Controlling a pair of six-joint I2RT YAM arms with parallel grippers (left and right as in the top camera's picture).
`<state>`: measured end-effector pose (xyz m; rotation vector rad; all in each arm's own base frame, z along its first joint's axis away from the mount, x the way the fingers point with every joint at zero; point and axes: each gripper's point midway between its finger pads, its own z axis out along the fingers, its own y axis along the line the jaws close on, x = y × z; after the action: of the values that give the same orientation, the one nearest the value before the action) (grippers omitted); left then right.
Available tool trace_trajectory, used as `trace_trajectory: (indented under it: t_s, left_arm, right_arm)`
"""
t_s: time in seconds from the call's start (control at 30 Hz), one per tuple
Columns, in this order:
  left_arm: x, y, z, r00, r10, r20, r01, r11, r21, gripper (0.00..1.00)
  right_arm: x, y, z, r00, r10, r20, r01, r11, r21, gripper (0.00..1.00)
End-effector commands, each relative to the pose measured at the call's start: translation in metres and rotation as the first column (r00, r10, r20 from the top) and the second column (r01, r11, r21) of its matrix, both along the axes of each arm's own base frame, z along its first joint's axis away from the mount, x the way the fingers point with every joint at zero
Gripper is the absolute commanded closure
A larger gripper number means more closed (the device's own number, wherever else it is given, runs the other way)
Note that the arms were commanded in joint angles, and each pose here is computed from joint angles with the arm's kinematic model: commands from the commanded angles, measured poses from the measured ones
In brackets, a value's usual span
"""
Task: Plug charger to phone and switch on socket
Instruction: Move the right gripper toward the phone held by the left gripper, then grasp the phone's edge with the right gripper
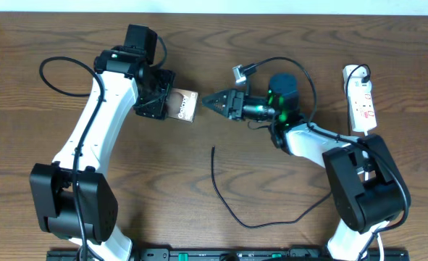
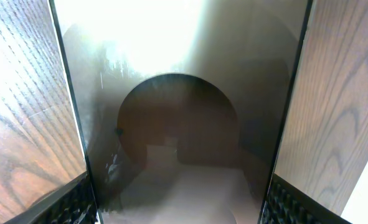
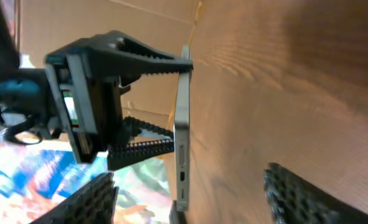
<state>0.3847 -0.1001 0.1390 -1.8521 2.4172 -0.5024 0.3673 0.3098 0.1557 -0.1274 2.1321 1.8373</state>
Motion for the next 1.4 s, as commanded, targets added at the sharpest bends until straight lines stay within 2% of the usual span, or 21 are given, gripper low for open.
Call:
trace_trajectory:
  t_s: [0.0,0.23,0.4,0.73,0.93,1.03,1.2,1.37]
  left_arm:
    - [0.005,0.002,0.018,0.998,0.030,0.050,-0.031,1.000,0.004,0.93]
    - [0.005,-0.001,0.019,0.998,0.034,0.047,-0.033,0.999,-0.012,0.93]
    - [0.005,-0.001,0.019,0.998,0.032,0.049,-0.031,0.999,-0.013,0.92]
    - [0.001,-0.015,0.019,0.999,-0.003,0.048,0.004,1.000,-0.020,0.93]
    - [-0.003,-0.028,0.019,0.998,-0.034,0.044,0.035,0.999,-0.037,0.93]
    - [-0.004,-0.031,0.019,0.998,-0.041,0.043,0.043,0.998,-0.037,0.93]
    - [-0.006,-0.036,0.020,0.998,-0.054,0.036,0.056,0.997,-0.054,0.93]
    - [-0.009,-0.038,0.020,0.998,-0.058,0.025,0.060,0.996,-0.066,0.93]
  right_arm:
    - [0.009,0.003,-0.001,0.992,-0.068,-0.110,0.070,0.998,0.011,0.34]
    - [0.007,0.006,-0.001,0.965,-0.075,-0.252,0.086,0.996,0.033,0.51]
    - [0.002,0.013,-0.001,0.960,-0.065,-0.272,0.077,0.996,0.035,0.46]
    - [-0.009,0.032,-0.003,0.985,-0.050,-0.166,0.053,0.999,0.009,0.46]
    - [-0.017,0.041,-0.004,1.000,-0.011,-0.006,0.010,1.000,-0.022,0.46]
    - [-0.019,0.042,-0.004,1.000,-0.004,0.023,0.004,1.000,-0.028,0.46]
    - [-0.018,0.042,-0.007,0.997,0.001,0.076,0.002,0.999,-0.051,0.49]
    - [-0.015,0.039,-0.021,0.998,-0.030,0.046,0.034,0.994,-0.099,0.57]
